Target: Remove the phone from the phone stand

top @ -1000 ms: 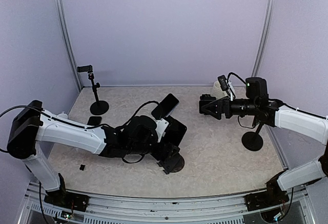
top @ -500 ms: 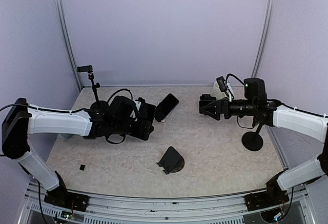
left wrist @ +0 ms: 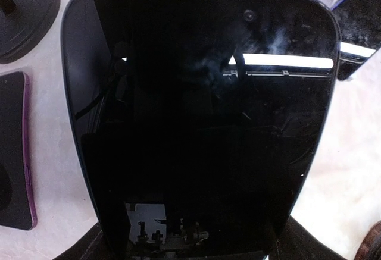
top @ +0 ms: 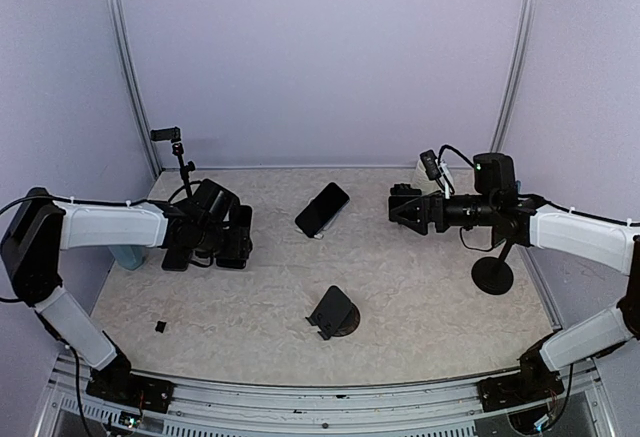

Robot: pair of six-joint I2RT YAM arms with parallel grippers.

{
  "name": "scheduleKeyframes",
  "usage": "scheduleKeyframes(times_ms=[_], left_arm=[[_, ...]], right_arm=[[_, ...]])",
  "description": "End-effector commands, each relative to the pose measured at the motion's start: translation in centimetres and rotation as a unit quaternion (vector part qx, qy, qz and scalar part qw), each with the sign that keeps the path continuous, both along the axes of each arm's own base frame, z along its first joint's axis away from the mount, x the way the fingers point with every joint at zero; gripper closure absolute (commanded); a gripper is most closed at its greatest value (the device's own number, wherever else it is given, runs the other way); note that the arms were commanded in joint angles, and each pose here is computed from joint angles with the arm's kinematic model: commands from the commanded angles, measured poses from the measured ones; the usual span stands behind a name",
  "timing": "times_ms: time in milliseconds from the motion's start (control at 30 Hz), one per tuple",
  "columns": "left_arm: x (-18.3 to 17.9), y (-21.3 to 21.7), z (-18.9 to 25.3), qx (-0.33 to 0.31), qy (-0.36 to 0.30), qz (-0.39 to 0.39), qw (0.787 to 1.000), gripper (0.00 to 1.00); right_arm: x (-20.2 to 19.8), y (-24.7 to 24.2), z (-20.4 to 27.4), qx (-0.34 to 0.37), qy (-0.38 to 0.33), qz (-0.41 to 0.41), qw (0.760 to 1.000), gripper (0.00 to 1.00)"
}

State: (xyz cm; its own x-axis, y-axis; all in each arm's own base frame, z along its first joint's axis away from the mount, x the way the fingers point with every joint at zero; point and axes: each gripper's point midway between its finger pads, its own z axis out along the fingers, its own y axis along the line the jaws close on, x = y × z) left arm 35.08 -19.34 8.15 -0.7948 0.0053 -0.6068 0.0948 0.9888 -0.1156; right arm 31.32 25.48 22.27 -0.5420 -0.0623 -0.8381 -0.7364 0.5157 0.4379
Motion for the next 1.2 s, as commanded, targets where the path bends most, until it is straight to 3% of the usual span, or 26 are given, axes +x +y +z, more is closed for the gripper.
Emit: scheduleKeyframes(times_ms=[0,833,1167], left_arm=[[0.9,1.4,-1.1,0.013,0.010,0.034,0.999,0.44],[3.1,2.5,-6.9,0.045,0.044,0.084,0.995,0.37],[3.4,2.3,-7.9,0.052,0.051,0.079,0.994,0.25]], right_arm=[[-0.1,0.4,0.6,0.007,-0.010,0.007,1.000,0.06],[-0.2,0.3,0.2,0.004,-0.008,0.005,1.000,0.06],[-0.1,0.2,0.1,-0.001,-0.009,0.001,1.000,0.06]])
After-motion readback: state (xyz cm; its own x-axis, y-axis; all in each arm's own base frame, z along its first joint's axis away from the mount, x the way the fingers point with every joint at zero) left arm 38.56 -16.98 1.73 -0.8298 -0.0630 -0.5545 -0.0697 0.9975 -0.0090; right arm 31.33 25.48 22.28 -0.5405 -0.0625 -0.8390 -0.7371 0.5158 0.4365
